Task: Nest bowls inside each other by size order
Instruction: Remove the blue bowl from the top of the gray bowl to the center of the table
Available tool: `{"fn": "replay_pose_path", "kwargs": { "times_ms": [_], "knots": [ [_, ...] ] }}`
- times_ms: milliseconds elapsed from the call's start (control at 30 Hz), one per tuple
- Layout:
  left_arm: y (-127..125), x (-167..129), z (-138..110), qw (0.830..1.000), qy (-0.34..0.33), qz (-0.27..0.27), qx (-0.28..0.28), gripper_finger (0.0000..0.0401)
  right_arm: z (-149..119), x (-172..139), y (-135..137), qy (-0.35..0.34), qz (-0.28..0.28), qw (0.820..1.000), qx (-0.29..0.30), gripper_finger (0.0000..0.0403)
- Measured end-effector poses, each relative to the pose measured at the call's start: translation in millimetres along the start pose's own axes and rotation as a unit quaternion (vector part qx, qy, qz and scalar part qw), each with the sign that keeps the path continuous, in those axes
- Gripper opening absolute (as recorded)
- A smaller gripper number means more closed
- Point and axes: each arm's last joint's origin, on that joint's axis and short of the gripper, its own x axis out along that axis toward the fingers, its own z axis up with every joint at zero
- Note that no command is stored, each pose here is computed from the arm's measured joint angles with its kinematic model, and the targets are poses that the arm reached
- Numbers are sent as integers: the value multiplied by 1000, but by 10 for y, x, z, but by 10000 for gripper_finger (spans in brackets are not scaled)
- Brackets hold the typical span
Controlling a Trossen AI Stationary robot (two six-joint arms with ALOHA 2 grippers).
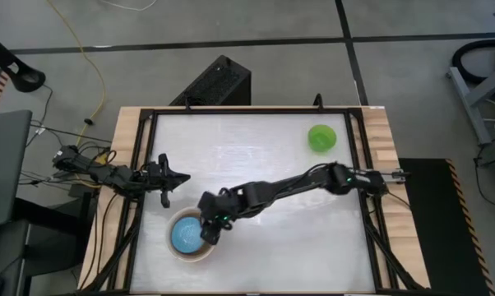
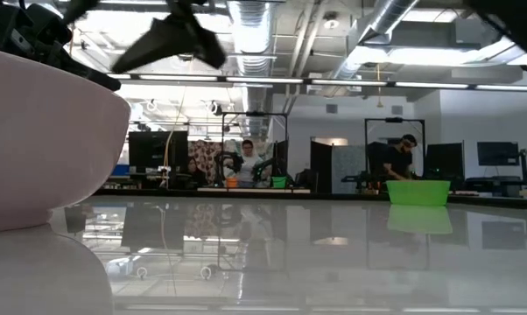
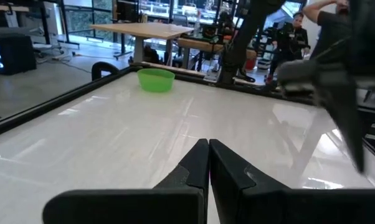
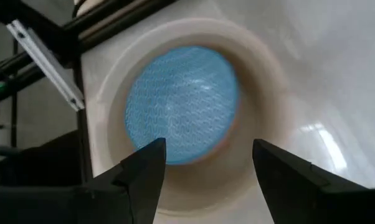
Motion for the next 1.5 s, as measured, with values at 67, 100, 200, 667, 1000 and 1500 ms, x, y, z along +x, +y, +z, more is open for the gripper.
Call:
{"fn": "replay_pose_path", "kwargs": {
  "times_ms": [67,100,200,667,1000,1500],
  "knots": [
    [0,0,0,1000,0,0,0,0,-31,124,32,-8,14,1000,0,259],
    [0,0,0,1000,0,0,0,0,-67,173,33,-4,21,1000,3,259],
    [0,0,-1,1000,0,0,0,0,-141,342,-4,5,17,1000,7,259],
    [1,1,0,1000,0,2,-4,0,-266,612,-95,-14,-40,999,5,225],
    [1,1,0,1000,0,2,-5,0,-277,633,-142,-6,-54,998,-24,94],
    [1,1,0,1000,0,2,-5,0,-174,628,-148,-38,-35,998,-31,7]
  ]
}}
